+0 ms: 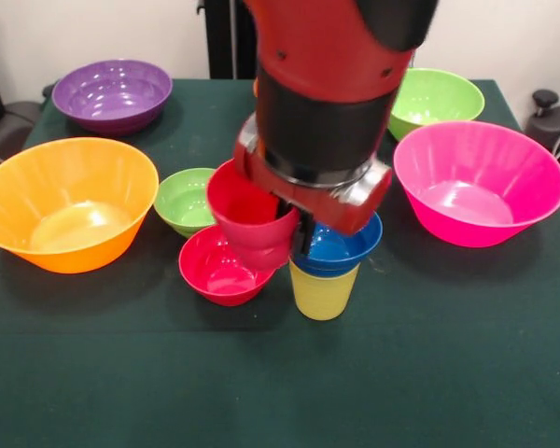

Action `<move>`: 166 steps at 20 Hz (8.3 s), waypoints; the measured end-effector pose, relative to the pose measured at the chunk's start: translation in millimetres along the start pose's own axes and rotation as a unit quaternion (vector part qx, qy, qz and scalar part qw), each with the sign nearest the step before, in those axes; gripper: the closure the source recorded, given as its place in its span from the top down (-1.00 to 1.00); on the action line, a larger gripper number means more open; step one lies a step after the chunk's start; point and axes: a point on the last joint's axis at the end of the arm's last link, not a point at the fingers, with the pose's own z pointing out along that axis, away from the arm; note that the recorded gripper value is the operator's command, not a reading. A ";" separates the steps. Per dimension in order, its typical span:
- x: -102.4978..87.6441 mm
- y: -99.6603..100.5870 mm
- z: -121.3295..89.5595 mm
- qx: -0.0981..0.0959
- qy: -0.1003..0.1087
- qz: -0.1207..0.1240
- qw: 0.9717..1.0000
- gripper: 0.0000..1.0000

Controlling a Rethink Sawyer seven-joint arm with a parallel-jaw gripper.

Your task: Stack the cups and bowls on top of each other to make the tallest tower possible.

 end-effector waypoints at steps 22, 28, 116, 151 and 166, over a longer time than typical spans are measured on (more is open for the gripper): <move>77.0 53.3 -61.9 -0.011 -0.053 0.044 0.998 -1.00; 88.2 64.8 -44.9 -0.022 -0.067 0.050 0.996 -1.00; 111.2 16.6 49.5 -0.031 -0.110 0.078 0.990 -1.00; 111.2 8.8 58.7 -0.036 -0.128 0.081 0.988 -1.00; 111.7 6.7 64.7 -0.046 -0.140 0.083 0.986 -1.00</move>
